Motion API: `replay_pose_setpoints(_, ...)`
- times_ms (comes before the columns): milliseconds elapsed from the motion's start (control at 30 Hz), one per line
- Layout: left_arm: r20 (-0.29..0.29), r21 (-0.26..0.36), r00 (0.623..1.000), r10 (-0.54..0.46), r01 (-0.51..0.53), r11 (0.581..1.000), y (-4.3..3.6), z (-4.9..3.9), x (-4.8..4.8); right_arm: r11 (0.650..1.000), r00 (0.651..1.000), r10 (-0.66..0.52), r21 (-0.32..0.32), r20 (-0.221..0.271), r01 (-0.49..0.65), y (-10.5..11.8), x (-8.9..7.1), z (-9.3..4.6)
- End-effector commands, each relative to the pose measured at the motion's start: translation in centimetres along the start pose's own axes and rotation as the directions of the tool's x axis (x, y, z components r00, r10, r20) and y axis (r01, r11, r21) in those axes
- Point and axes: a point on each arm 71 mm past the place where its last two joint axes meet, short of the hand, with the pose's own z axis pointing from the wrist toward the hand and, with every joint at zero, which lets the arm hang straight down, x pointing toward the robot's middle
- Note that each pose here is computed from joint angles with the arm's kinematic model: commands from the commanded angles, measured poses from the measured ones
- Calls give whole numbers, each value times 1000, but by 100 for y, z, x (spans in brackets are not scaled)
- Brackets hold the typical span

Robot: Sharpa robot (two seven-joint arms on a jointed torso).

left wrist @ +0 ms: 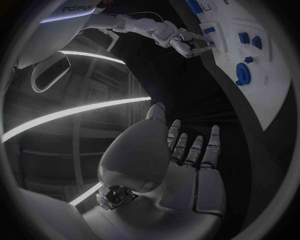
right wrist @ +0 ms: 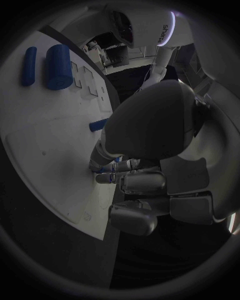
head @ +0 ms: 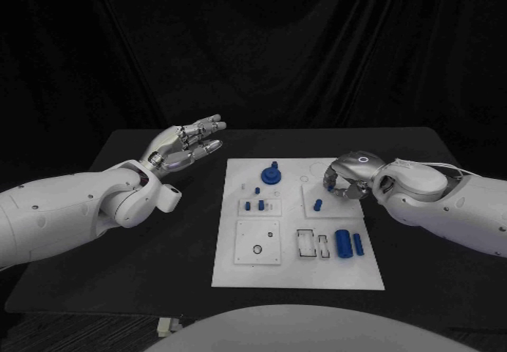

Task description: Assemble the parts on the task board

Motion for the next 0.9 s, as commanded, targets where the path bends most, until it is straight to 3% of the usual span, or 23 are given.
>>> replay_pose_setpoints(33,-6,37,1000,-16,16,999,-23,7,17,1000,999,18,-6,35,-18,5,-19,-13)
replay_pose_setpoints(900,-10,27,1000,-18,18,999,-7,18,19,999,997,33,-10,77,-32,-7,-51,-67)
